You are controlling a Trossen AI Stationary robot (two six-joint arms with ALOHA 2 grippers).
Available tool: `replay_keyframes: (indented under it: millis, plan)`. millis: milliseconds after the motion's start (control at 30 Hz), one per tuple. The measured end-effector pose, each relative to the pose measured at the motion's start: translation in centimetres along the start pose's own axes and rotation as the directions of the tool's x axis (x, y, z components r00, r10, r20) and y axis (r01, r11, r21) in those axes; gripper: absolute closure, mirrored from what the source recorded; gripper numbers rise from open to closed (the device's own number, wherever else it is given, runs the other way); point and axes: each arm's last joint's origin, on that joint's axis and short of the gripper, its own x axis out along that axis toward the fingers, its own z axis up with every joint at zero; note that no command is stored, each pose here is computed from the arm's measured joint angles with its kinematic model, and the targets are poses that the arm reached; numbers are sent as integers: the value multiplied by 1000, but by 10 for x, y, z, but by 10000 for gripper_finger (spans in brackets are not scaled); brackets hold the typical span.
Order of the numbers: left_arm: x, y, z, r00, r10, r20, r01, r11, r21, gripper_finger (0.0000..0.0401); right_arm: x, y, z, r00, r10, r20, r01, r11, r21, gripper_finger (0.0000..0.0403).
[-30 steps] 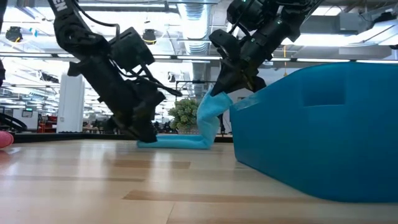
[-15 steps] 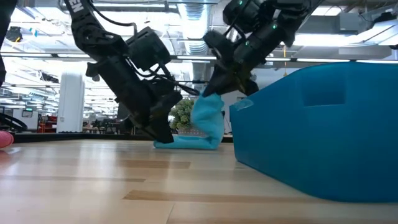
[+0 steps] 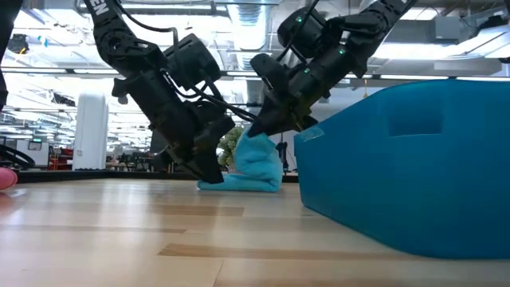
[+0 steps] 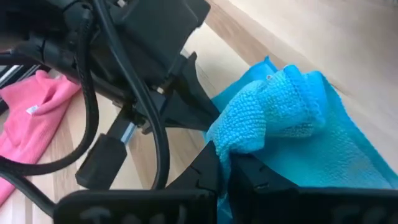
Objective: Fold microfiber towels
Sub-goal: Fold the blue microfiber cloth
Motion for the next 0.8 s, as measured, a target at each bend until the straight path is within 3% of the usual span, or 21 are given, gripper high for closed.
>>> replay_keyframes:
  millis: [233, 633, 800]
  plan:
    - [0, -1, 1, 1000, -13, 11, 13, 1000, -6, 401, 0, 0, 1, 1000, 9, 3, -9, 1000, -4, 340]
    - [0, -2, 2, 1000, -17, 17, 17, 1000, -9, 401, 0, -3, 9, 998, 27, 63, -27, 1000, 2, 217]
    - [0, -2, 2, 1000, -18, 17, 19, 1000, -10, 401, -1, -3, 15, 992, 48, 113, -46, 999, -22, 184]
